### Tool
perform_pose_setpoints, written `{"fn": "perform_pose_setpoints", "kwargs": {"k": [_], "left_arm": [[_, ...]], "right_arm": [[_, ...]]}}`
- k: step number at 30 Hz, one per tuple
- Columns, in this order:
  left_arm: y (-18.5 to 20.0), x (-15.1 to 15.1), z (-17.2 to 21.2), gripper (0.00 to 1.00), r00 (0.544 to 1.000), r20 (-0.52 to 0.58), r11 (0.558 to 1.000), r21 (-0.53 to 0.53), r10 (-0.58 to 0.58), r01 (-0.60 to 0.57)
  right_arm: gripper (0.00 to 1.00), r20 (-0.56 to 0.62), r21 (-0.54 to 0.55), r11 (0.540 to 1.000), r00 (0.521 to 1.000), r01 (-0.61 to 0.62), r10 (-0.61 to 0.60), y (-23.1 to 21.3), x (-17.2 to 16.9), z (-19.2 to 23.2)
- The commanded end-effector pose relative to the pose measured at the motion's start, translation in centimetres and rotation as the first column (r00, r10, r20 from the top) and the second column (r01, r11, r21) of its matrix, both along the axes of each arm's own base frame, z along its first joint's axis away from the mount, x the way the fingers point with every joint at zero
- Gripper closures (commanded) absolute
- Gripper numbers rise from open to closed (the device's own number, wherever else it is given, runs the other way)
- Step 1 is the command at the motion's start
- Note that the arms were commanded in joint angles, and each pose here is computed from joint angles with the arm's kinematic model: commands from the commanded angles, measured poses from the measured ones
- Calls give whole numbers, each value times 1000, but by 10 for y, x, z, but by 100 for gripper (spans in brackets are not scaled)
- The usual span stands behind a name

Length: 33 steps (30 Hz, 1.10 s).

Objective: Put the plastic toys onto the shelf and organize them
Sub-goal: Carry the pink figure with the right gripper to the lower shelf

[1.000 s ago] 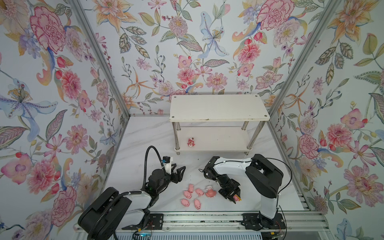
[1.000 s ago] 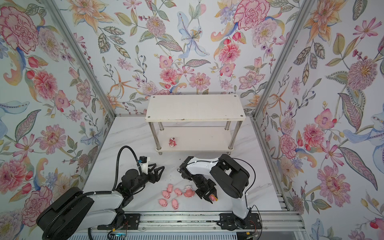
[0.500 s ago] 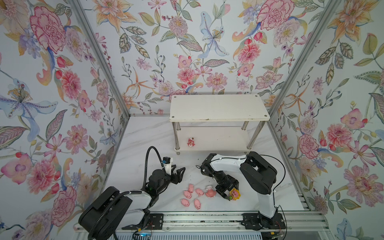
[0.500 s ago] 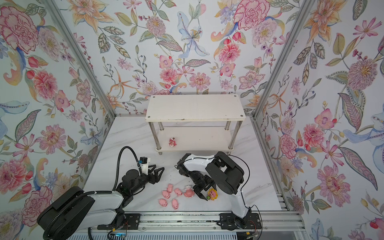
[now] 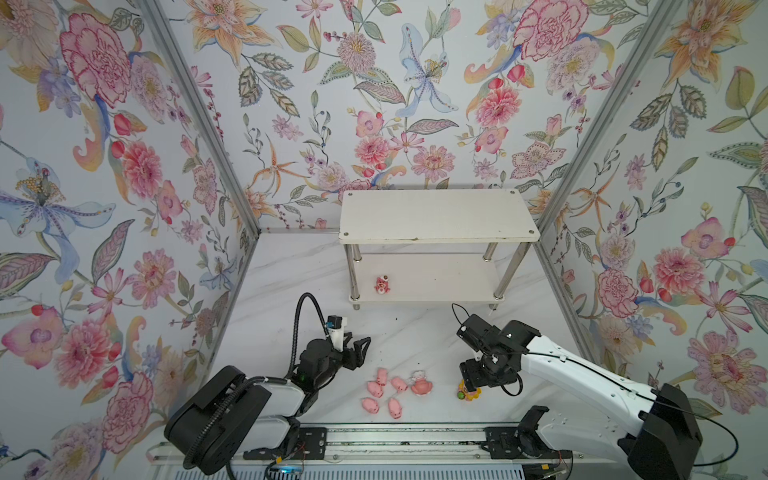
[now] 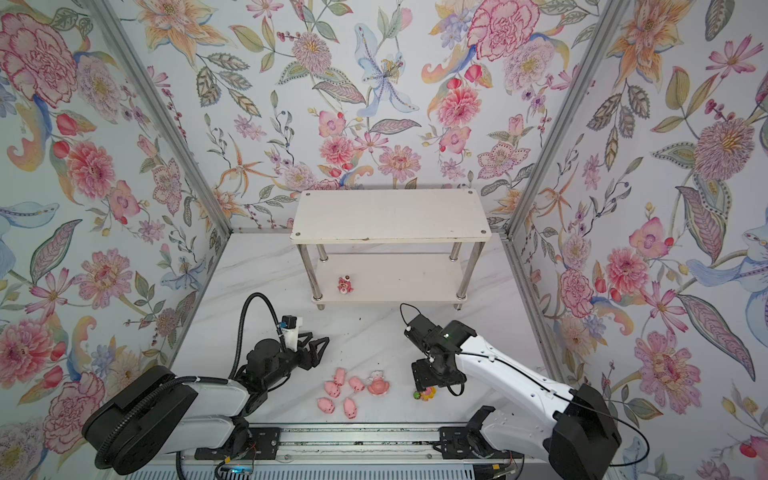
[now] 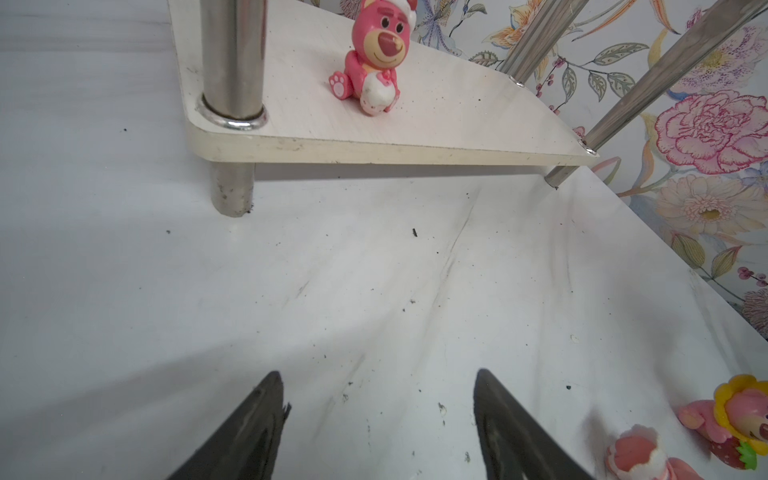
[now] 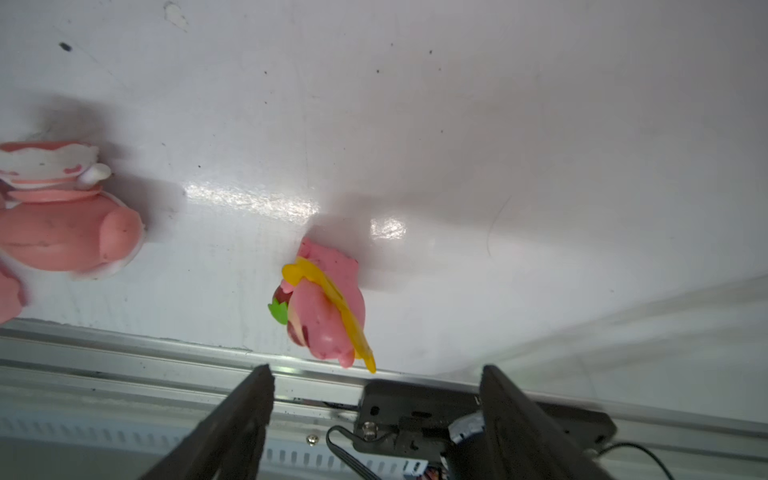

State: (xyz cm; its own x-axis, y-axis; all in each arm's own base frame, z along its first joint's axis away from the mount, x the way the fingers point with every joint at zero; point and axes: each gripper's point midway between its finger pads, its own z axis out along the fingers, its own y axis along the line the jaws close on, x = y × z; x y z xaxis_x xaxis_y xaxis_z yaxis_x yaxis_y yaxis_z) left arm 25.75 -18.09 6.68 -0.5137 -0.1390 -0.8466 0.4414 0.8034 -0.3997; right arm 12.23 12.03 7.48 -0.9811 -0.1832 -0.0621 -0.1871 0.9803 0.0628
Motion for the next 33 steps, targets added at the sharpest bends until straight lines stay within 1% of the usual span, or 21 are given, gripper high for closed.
{"fn": "perform_pose_setpoints", "kwargs": {"k": [1, 4, 6, 12, 13, 15, 19, 22, 25, 27, 29, 31, 32, 33], "left_arm": [[-4, 3, 9, 27, 1000, 30, 1000, -24, -7, 8], [-3, 4, 9, 27, 999, 36, 1000, -21, -5, 6], [-3, 4, 8, 27, 999, 37, 1000, -19, -5, 5], [-3, 5, 7, 27, 999, 35, 1000, -15, -2, 3], [-3, 4, 6, 27, 999, 32, 1000, -14, -2, 2], [-3, 5, 5, 27, 1000, 29, 1000, -14, -3, 3], [-6, 5, 3, 27, 1000, 19, 1000, -17, -12, 13], [-7, 5, 3, 27, 1000, 18, 1000, -21, -18, 18], [-8, 5, 5, 27, 1000, 21, 999, -29, -21, 22], [-9, 4, 5, 27, 999, 21, 999, -29, -26, 26], [-9, 4, 6, 27, 999, 26, 999, -30, -31, 32], [-11, 3, 9, 27, 998, 39, 999, -34, -41, 43], [-11, 3, 11, 27, 998, 46, 998, -35, -47, 48], [-12, 2, 12, 27, 997, 53, 998, -36, -52, 53]], "right_arm": [[22, 55, 225, 972, 995, 70, -85, 31, 11, -4], [23, 58, 277, 958, 994, 68, -87, 36, 9, -13], [25, 45, 293, 954, 996, 63, -80, 39, 7, -19], [35, -11, 226, 973, 999, 43, -42, 33, -1, -39], [38, -13, 220, 975, 999, 33, -31, 33, -1, -40], [46, -14, 219, 976, 1000, 12, -9, 34, 0, -41], [64, -20, 224, 974, 1000, -16, 21, 36, 0, -40], [73, -8, 219, 975, 999, -33, 35, 38, 5, -39], [81, 50, 210, 972, 994, -103, 94, 47, 23, -31], [85, 95, 214, 956, 978, -203, 186, 62, 39, -19], [90, 146, 213, 922, 944, -323, 297, 81, 58, -5], [93, 215, 196, 875, 890, -444, 403, 107, 87, 13], [93, 237, 199, 842, 859, -501, 454, 120, 96, 21], [94, 268, 194, 801, 816, -567, 512, 134, 106, 31]]}}
